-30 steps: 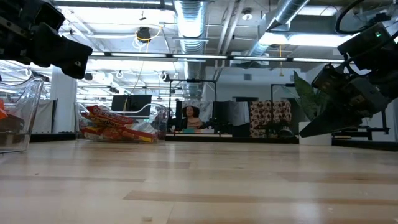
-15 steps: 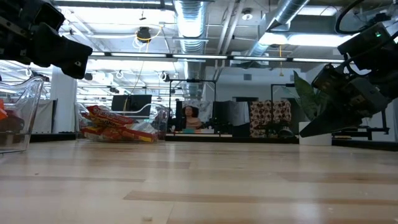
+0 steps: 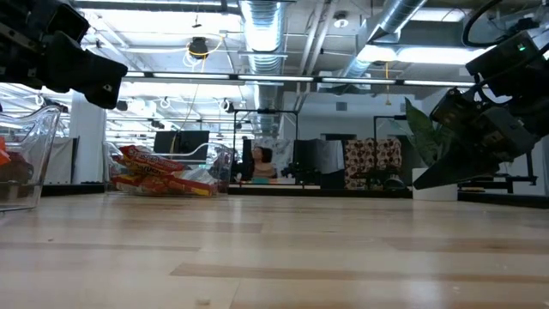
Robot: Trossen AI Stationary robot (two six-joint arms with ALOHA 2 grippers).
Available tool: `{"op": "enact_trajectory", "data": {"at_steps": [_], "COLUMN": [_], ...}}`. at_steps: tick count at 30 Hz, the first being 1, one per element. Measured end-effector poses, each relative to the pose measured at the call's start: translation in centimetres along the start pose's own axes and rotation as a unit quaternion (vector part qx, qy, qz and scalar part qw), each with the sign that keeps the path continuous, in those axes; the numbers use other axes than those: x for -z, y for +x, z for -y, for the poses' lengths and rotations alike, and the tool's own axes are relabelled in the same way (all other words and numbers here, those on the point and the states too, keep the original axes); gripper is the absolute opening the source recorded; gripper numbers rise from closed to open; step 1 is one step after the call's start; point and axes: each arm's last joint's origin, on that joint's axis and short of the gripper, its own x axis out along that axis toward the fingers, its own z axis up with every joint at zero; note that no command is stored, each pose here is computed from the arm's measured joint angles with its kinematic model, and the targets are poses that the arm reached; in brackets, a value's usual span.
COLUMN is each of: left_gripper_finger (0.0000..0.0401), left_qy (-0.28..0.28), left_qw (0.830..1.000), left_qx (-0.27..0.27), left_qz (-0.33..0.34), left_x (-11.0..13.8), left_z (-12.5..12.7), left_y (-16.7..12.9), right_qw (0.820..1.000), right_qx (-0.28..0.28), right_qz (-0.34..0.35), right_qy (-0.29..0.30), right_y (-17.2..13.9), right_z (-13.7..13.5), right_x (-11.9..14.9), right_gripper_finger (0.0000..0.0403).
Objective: Sort Maruchan noodles
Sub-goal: Return to Home Position
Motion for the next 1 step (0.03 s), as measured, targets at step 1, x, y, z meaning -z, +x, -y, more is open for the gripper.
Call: {"op": "enact_trajectory", "data": {"at_steps": [1], "left_gripper_finger": [0.0000], "left_qy": [0.000], "left_qw": [1.000], "left_qx": [0.000], "left_qz": [0.000], "left_x": [0.00], "left_z": [0.00], "left_y": [0.00], "right_qw": [1.000], "right_qx": [0.000], "right_qz": [0.000], "right_qy": [0.000], "right_y": [0.00], "right_z": [0.00], "right_x": [0.00], "right_gripper_finger": [0.0043]}}
